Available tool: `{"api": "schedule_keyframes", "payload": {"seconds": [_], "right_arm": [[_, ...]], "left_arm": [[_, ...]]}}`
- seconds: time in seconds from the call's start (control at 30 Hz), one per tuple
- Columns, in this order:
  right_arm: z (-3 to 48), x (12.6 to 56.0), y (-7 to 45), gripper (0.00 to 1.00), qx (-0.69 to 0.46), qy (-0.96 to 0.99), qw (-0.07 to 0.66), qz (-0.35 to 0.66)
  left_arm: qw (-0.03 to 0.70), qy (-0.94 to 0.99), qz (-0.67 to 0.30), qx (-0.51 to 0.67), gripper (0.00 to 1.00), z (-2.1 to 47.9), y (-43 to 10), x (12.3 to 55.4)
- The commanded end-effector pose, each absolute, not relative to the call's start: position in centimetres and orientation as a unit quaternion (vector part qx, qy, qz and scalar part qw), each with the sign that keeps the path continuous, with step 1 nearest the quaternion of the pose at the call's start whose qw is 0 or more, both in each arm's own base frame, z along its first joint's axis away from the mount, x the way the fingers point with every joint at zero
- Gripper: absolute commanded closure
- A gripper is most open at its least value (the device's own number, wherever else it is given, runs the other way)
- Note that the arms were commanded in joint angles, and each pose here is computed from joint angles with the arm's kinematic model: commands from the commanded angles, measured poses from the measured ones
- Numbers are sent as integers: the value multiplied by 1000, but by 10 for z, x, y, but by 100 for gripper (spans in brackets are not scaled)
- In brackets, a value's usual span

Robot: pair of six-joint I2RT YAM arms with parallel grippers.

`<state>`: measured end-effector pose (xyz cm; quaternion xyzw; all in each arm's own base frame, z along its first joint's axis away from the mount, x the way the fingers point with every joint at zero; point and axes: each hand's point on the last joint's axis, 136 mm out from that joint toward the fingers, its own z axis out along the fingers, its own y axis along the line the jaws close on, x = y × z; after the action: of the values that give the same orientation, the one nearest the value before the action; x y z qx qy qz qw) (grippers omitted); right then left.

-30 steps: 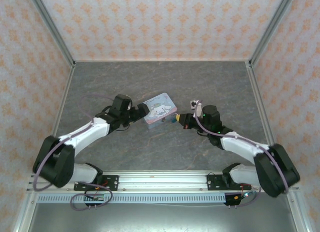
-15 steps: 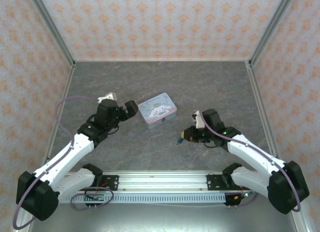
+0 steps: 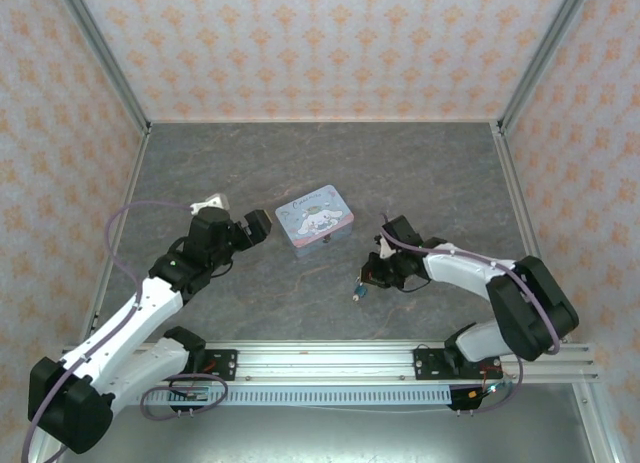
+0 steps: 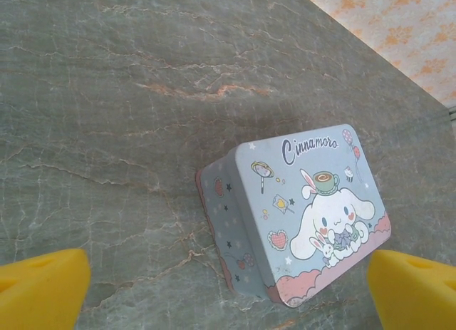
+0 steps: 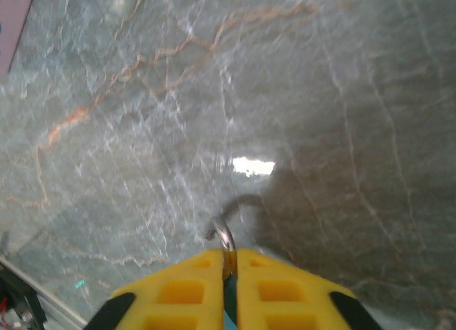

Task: Unlock the padlock with the key

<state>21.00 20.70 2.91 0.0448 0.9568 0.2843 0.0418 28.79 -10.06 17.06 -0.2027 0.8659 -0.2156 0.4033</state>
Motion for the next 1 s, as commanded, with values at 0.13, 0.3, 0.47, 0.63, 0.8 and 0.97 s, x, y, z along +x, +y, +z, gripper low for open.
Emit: {"api": "schedule_keyframes", "payload": {"seconds": [0.13,0.3,0.47,0.63,0.8,0.97], "right_arm": [[56,246,190,62,30,962,144,230],[94,273,168,51,35,947,235,218],[128,296,126,37,50,927,333,165],[158,314,72,17,63,900,427,54],[157,326,19,1,104,878,467,-23],[144,331,-35,1,185,855,479,-68]], "left_arm": [[402,871,-194,-206,0,167,-93,281],[416,868,-181,-200,0,178,-88,285],[456,857,-133,-198,0,199,-70,291],[543,817,-29,-193,0,227,-32,298],[607,774,75,-164,0,229,-5,302],[572,790,150,-161,0,206,16,306]]}}
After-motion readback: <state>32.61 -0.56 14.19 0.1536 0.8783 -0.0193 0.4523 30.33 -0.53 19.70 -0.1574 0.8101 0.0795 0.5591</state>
